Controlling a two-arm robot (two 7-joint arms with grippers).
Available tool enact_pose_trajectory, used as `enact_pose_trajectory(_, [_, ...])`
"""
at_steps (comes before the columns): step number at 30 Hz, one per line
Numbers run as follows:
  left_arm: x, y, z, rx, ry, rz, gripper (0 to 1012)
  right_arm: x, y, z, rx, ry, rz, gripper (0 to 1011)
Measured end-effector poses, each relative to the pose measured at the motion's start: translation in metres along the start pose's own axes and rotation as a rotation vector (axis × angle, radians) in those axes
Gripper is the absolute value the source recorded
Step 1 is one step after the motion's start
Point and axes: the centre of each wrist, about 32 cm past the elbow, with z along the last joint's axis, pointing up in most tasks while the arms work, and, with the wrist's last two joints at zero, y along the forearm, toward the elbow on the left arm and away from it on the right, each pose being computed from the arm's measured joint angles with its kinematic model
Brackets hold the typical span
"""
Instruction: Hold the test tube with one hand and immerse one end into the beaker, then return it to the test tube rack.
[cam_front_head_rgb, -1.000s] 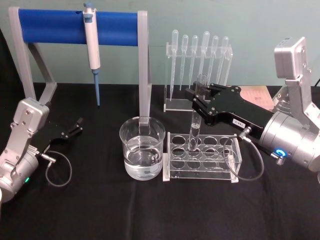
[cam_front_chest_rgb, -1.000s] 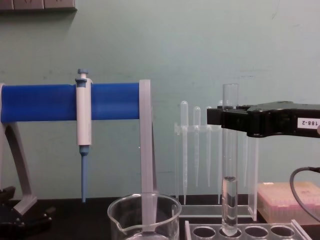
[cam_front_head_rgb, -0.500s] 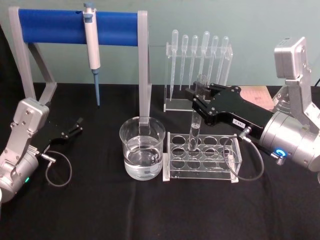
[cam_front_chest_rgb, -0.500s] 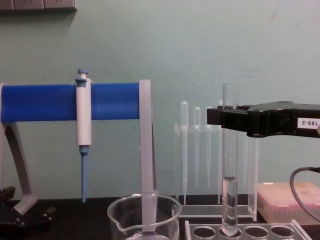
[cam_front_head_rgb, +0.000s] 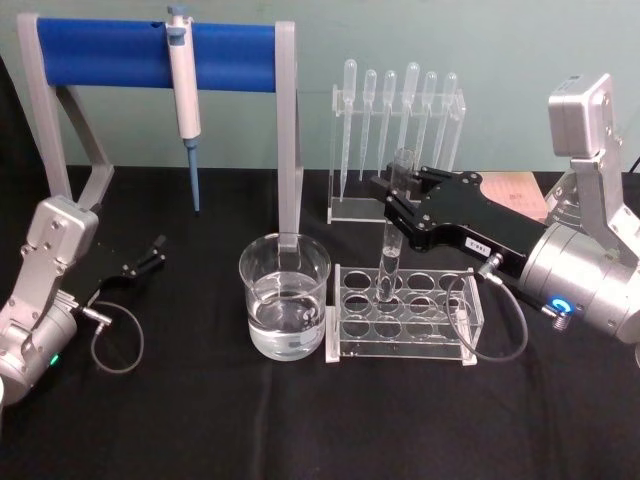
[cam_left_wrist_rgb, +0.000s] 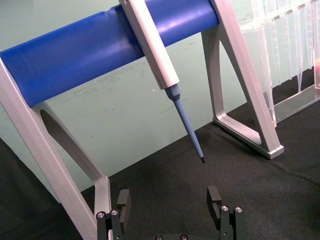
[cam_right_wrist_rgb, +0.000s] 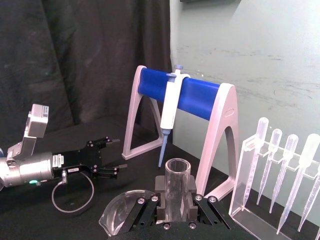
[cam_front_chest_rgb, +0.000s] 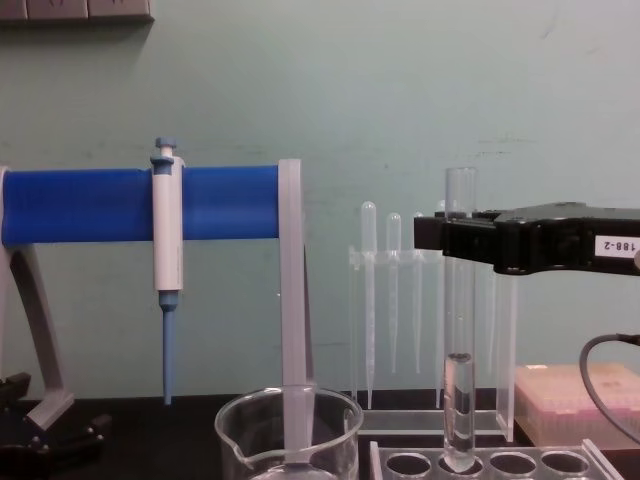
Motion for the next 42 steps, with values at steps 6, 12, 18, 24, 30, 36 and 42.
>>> enact_pose_trajectory(6, [0.0,0.0,0.0,0.0,0.0,0.0,1000,0.0,0.0,0.0,0.0,0.0,0.0,225])
enact_pose_trajectory(12, [0.0,0.0,0.0,0.0,0.0,0.0,1000,0.0,0.0,0.0,0.0,0.0,0.0,225])
enact_pose_trajectory(18, [0.0,0.0,0.0,0.0,0.0,0.0,1000,-0.001,0.002,0.007,-0.008,-0.013,0.002,225])
enact_pose_trajectory(24, [0.0,0.0,0.0,0.0,0.0,0.0,1000,-0.003,0.007,0.028,-0.014,-0.04,0.005,226])
enact_pose_trajectory(30, [0.0,0.0,0.0,0.0,0.0,0.0,1000,-0.007,0.022,0.049,0.007,-0.062,0.037,225])
enact_pose_trajectory(36, [0.0,0.0,0.0,0.0,0.0,0.0,1000,-0.012,0.046,0.053,0.019,-0.059,0.077,226])
enact_pose_trajectory(42, [0.0,0.0,0.0,0.0,0.0,0.0,1000,-0.018,0.07,0.045,0.008,-0.061,0.109,226])
